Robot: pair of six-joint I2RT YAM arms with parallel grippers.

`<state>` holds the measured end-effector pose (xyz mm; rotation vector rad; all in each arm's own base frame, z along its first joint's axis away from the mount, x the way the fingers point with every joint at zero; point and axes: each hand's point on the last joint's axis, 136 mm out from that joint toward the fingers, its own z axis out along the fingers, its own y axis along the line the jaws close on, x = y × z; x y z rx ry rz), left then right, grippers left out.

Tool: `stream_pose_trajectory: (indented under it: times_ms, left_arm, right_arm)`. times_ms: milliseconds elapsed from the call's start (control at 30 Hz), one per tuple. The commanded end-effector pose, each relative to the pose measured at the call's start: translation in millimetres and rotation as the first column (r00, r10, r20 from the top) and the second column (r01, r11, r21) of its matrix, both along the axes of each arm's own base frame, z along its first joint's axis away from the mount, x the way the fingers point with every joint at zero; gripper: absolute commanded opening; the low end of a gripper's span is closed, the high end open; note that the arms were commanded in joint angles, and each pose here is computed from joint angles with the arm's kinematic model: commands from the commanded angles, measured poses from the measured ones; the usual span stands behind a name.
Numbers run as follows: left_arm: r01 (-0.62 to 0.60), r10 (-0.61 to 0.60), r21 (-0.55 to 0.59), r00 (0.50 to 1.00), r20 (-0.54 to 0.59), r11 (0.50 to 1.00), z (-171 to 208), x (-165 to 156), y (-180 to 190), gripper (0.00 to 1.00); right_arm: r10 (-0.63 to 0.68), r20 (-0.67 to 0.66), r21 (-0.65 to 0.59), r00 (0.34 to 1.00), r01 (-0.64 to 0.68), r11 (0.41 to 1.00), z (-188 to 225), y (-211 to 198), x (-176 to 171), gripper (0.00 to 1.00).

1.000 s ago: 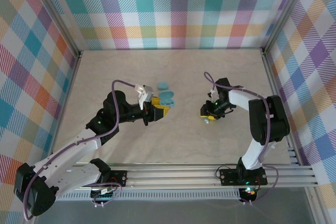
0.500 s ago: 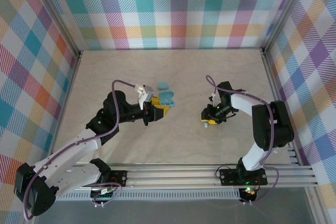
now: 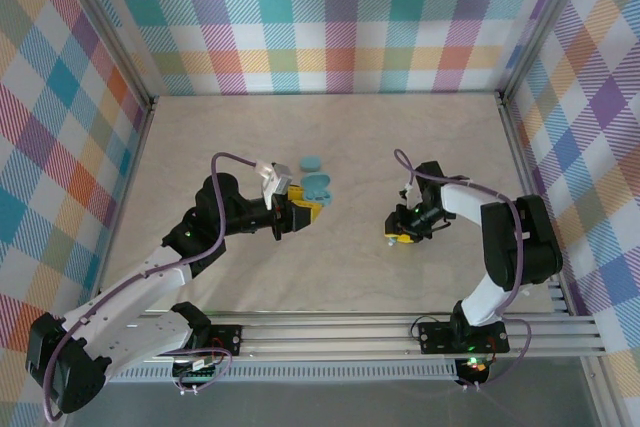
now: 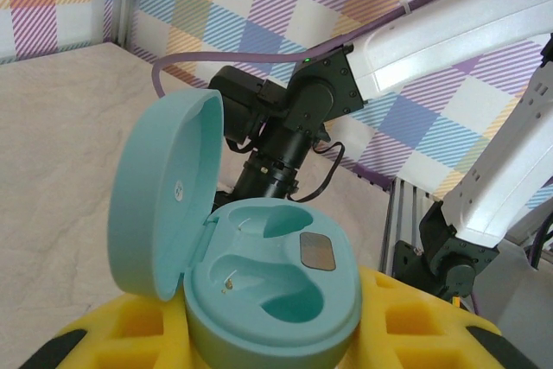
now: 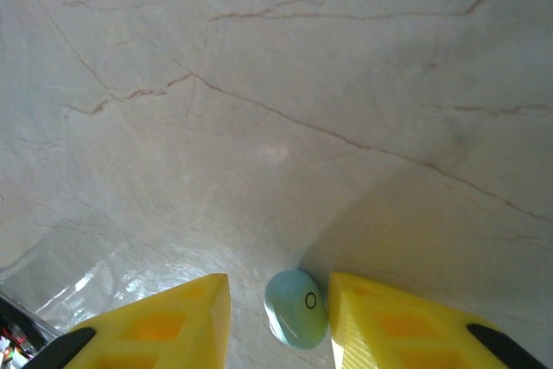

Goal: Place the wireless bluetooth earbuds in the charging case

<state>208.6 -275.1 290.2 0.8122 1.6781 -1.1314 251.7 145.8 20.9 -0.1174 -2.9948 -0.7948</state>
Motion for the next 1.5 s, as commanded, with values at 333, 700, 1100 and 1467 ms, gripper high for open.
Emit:
stream_pose_trajectory:
  times_ms: [333, 700, 1100, 1467]
  left_arm:
    - [-0.022, 0.022, -0.015, 1.0, 0.017, 1.0, 7.6, 1.1, 4.3, 0.0]
    - [-0.035, 0.035, -0.005, 0.999, 0.019, 0.999, 3.9, 0.1, 7.4, 0.0]
    - [-0.023, 0.023, 0.0, 0.999, 0.024, 1.0, -5.2, 2.2, 3.8, 0.0]
    - [0.031, -0.03, -0.012, 0.997, 0.066, 0.999, -12.0, 2.5, -5.7, 0.0]
  right_arm:
    - [0.002, -0.004, -0.095, 1.0, -0.002, 0.995, -5.1, -0.7, -10.6, 0.32]
    - [0.057, -0.016, -0.178, 0.998, -0.059, 0.982, -14.1, 6.0, -13.9, 0.28]
    - [0.141, 0.107, -0.192, 0.984, -0.118, 0.974, 20.8, 15.2, -2.5, 0.21]
    - [0.206, 0.304, -0.181, 0.93, -0.156, 0.971, 104.6, 12.3, -1.4, 0.2]
